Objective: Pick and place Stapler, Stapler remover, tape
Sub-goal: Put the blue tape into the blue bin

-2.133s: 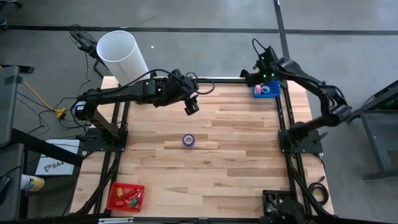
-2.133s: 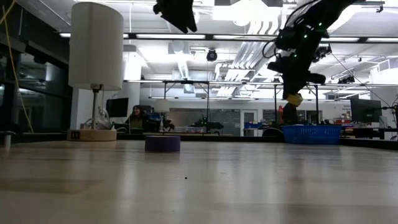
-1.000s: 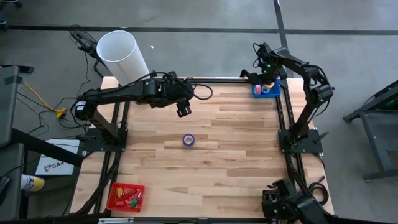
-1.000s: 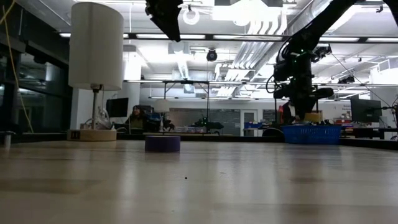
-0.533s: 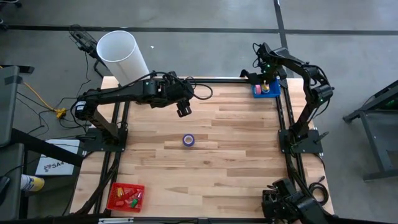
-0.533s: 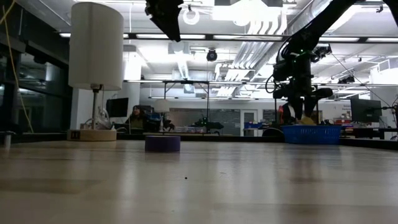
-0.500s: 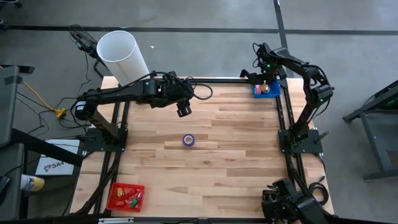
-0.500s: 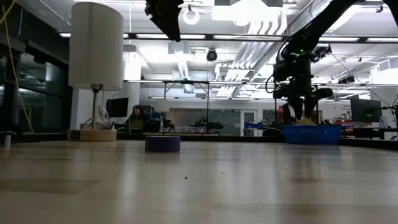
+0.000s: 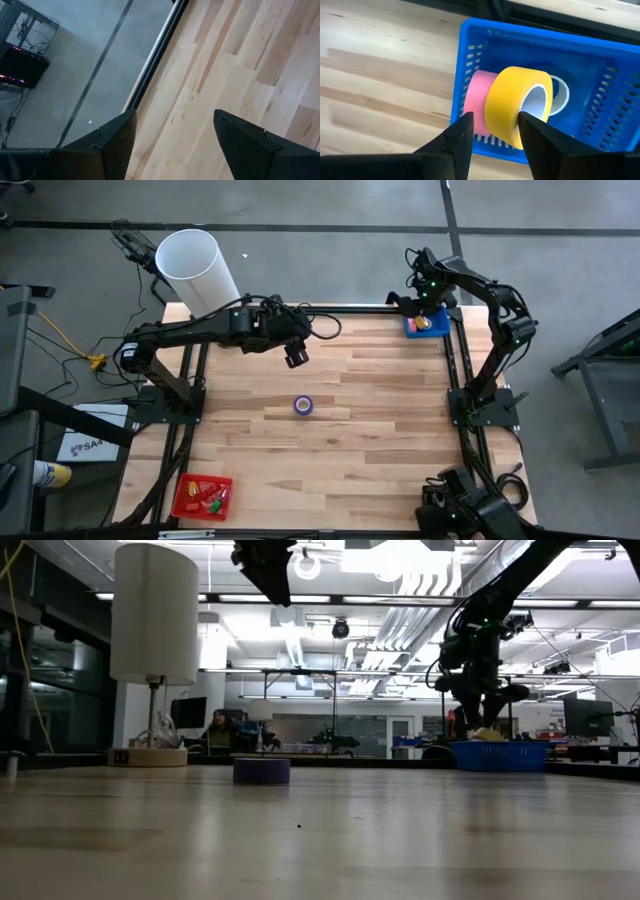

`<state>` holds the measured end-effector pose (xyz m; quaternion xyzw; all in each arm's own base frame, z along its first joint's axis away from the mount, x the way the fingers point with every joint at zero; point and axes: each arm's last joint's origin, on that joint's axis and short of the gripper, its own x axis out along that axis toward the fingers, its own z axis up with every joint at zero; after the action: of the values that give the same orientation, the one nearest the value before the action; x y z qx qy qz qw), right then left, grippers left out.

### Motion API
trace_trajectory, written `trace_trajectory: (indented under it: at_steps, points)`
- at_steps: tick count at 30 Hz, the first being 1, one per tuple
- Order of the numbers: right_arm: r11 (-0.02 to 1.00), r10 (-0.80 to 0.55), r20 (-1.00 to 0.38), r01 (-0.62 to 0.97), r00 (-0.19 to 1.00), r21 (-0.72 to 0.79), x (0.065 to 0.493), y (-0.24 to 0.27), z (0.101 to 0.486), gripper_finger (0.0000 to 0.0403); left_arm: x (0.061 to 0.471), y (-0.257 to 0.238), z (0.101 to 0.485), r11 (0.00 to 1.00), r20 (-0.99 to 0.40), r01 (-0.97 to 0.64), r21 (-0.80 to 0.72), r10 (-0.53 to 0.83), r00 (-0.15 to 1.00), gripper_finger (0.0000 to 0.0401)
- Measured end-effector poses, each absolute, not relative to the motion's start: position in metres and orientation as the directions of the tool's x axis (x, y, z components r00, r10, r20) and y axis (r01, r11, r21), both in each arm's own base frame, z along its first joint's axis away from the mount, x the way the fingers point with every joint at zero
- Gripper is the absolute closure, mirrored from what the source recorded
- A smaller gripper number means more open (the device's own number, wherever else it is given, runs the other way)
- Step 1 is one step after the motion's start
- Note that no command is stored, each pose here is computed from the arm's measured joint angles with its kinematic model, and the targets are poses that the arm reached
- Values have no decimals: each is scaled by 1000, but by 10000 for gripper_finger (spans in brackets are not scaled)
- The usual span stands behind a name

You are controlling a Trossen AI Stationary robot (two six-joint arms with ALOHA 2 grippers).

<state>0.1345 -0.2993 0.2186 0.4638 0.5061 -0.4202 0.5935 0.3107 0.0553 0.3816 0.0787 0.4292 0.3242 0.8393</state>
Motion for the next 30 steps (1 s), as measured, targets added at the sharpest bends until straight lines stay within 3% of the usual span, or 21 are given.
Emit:
trace_trajectory:
  at_steps: [8,16,30]
  points:
    - [229,-44,-977,954,210,194,137,-301,222,254,309,55,381,773,-676,-494,398,611,412,142]
    - [246,-154,-960,950,232,190,133,-293,248,254,308,55,381,767,-683,-517,381,610,402,142]
    - [405,-353,-843,879,405,253,142,-258,311,253,296,52,373,739,-776,-615,275,548,311,142]
